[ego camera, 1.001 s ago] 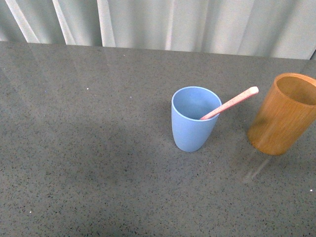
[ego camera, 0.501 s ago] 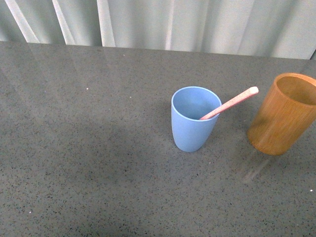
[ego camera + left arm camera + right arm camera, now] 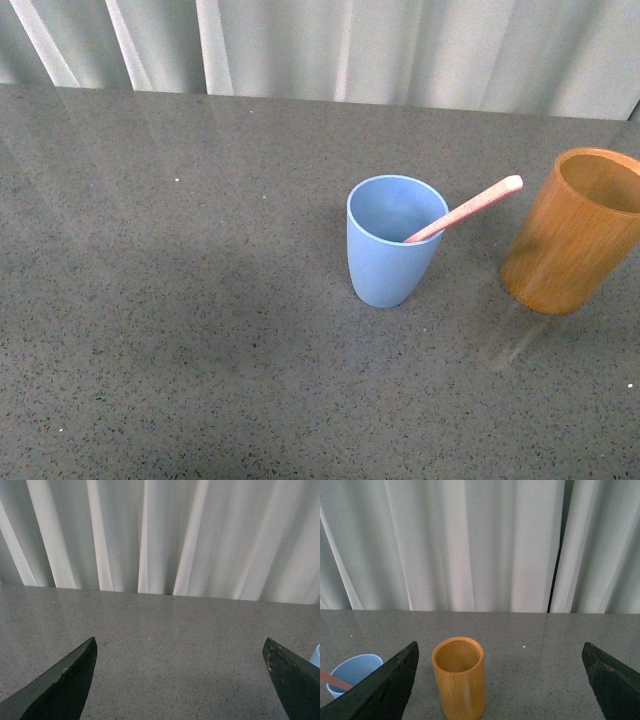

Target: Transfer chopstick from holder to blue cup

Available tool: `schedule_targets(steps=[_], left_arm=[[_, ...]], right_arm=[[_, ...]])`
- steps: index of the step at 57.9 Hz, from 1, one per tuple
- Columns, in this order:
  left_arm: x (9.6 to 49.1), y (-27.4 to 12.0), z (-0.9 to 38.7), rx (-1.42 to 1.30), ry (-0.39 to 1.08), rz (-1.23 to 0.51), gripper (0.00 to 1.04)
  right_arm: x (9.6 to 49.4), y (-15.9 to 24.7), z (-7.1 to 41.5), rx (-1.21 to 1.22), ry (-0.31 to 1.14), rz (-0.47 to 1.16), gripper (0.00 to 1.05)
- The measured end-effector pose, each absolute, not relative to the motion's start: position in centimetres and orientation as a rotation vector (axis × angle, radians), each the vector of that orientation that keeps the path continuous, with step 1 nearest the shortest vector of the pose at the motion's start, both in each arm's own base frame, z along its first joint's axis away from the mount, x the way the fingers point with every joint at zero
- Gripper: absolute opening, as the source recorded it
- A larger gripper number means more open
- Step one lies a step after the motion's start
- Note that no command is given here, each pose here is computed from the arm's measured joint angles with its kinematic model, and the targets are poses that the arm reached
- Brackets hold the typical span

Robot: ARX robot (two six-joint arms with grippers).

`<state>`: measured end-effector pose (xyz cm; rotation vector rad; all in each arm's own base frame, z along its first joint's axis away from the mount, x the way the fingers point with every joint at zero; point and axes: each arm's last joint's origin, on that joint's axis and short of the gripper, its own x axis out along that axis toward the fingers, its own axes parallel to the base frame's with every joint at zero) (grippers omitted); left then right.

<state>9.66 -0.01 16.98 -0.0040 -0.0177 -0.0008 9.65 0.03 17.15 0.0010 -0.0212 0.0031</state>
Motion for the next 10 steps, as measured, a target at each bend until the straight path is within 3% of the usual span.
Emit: schedule_targets(steps=[10], left_arm=[[9.66, -0.01, 16.98, -0.004, -0.018, -0.001, 0.98]], right_arm=[[9.65, 0.03, 17.15, 0.001, -0.021, 0.003, 0.95]])
